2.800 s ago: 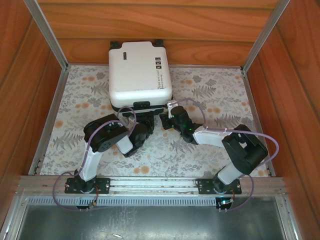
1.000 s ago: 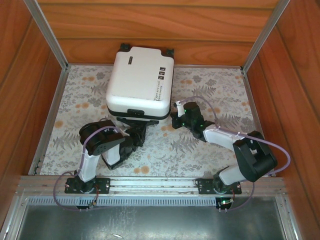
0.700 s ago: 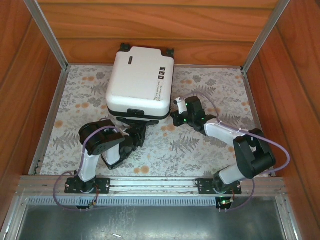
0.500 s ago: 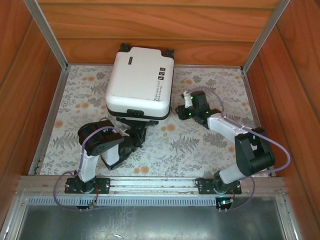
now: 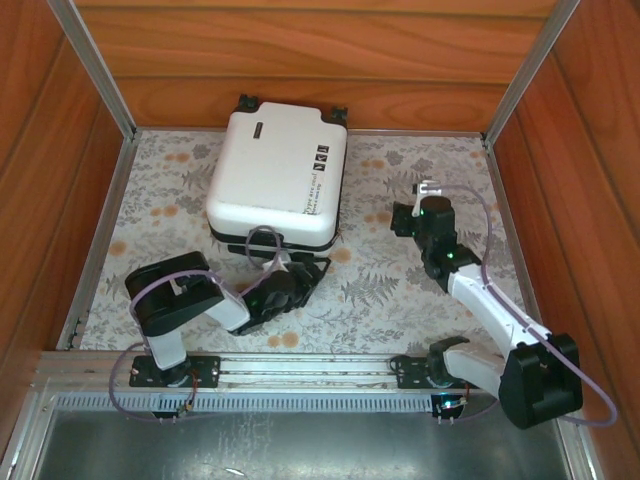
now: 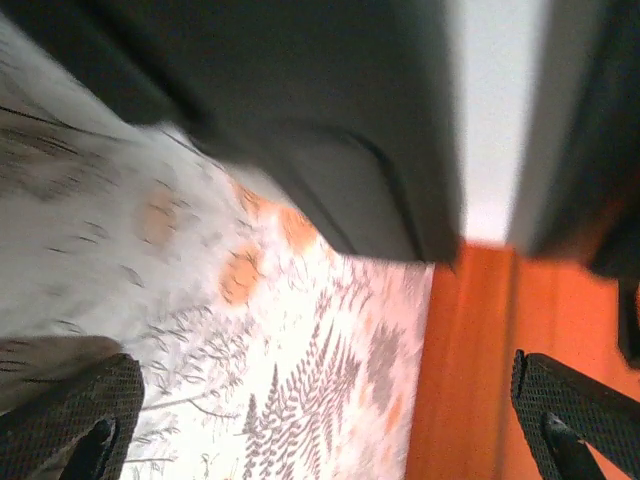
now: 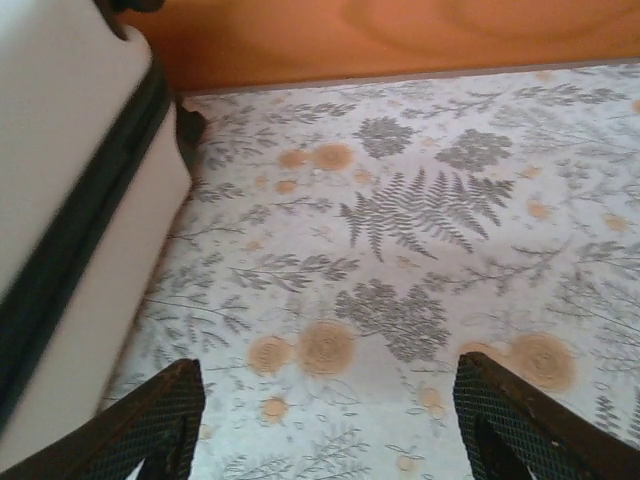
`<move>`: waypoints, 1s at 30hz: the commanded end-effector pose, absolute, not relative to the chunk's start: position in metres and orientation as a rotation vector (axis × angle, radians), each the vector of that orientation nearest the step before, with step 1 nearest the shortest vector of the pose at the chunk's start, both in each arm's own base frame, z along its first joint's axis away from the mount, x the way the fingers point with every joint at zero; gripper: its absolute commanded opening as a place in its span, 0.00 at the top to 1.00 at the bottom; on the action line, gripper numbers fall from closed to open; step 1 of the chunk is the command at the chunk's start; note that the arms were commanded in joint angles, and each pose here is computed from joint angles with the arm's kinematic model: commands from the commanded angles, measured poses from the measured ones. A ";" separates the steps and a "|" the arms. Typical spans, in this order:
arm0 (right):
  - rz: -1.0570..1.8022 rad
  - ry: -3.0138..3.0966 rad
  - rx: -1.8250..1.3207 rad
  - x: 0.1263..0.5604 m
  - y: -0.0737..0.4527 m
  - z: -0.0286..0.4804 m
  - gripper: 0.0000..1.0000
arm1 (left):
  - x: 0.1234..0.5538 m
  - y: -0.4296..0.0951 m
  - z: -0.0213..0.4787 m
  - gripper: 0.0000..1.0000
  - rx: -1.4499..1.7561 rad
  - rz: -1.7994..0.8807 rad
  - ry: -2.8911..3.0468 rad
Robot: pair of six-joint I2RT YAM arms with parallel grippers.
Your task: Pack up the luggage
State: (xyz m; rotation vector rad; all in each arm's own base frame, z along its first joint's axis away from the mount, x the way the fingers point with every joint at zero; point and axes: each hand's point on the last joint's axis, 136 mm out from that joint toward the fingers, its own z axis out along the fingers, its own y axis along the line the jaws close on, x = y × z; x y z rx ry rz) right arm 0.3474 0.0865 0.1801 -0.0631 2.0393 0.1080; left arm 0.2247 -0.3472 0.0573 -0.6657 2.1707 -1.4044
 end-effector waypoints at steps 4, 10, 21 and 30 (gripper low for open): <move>-0.054 1.914 -0.008 0.347 0.052 0.186 0.18 | 0.201 -0.423 0.132 0.00 0.229 -1.162 2.092; -0.112 1.931 0.002 0.352 0.034 0.172 0.01 | 0.223 -0.420 0.200 0.00 0.965 -0.343 1.629; -0.067 1.960 -0.044 0.399 0.020 0.121 0.01 | 0.381 -0.061 0.311 0.00 -0.094 0.130 1.609; 0.048 1.964 -0.101 0.402 0.027 0.094 0.01 | 0.363 0.075 0.166 0.00 -0.394 0.293 1.823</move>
